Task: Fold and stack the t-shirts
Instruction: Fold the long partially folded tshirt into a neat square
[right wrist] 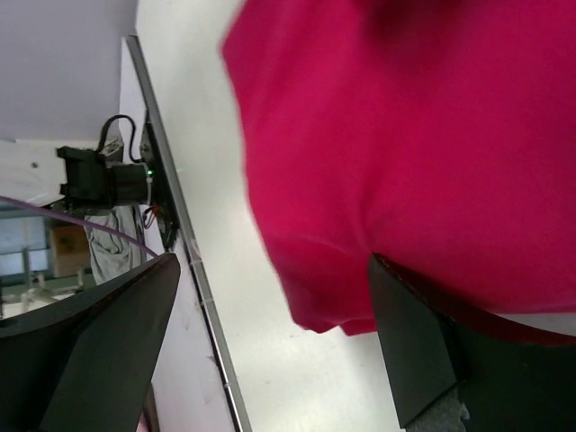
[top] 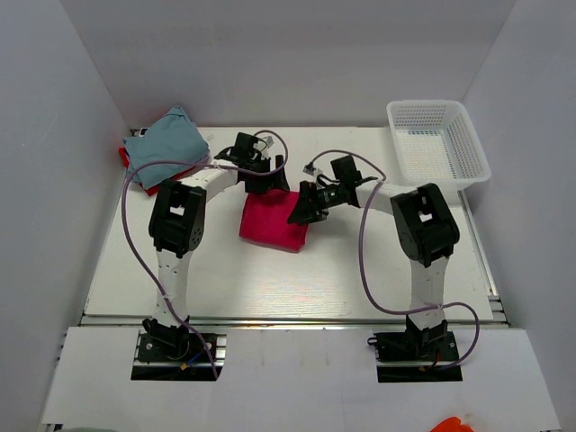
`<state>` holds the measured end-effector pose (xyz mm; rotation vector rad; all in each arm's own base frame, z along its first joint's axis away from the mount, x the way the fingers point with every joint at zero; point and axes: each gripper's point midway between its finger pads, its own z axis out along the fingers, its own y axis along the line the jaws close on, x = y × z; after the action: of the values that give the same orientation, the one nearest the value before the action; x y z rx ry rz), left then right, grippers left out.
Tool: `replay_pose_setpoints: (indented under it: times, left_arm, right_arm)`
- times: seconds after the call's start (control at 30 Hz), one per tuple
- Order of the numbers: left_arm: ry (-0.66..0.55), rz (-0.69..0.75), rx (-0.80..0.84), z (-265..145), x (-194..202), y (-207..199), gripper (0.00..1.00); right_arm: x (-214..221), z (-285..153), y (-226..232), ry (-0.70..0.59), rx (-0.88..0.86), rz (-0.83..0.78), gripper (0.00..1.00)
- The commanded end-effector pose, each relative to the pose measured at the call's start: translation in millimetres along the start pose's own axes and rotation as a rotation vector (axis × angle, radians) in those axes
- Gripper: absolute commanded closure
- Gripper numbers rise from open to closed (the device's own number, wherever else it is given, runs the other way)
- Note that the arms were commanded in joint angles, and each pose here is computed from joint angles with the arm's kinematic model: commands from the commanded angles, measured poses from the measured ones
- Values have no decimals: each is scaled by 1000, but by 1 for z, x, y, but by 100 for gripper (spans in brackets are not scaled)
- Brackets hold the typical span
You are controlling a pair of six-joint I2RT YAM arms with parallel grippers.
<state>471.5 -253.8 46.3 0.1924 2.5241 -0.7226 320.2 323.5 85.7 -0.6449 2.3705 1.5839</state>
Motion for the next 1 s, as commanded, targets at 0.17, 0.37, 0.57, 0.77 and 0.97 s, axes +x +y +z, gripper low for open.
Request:
replay_pose_setpoints:
  times: [0.17,0.37,0.57,0.77,0.97]
  left_arm:
    - [32,-80,-68,2,5,46,0]
    - [-27,-44,63,-15,-18,24,0]
    - [-175,67,79,-62,-60,-13,0]
    - [-269,88,-66,-116,-67,-7,0]
    - [-167,9,-206,-121,-10,26,0]
  right_arm:
    - [2,16,-50,0,59,65,10]
    - [-18,8,-40,-25,67,21,10]
    - [-58,-23,26,-93,46,-151,10]
    - [-34,-48,57,-127,74,-182,10]
    - [2,-62,48,-151,180,-148,10]
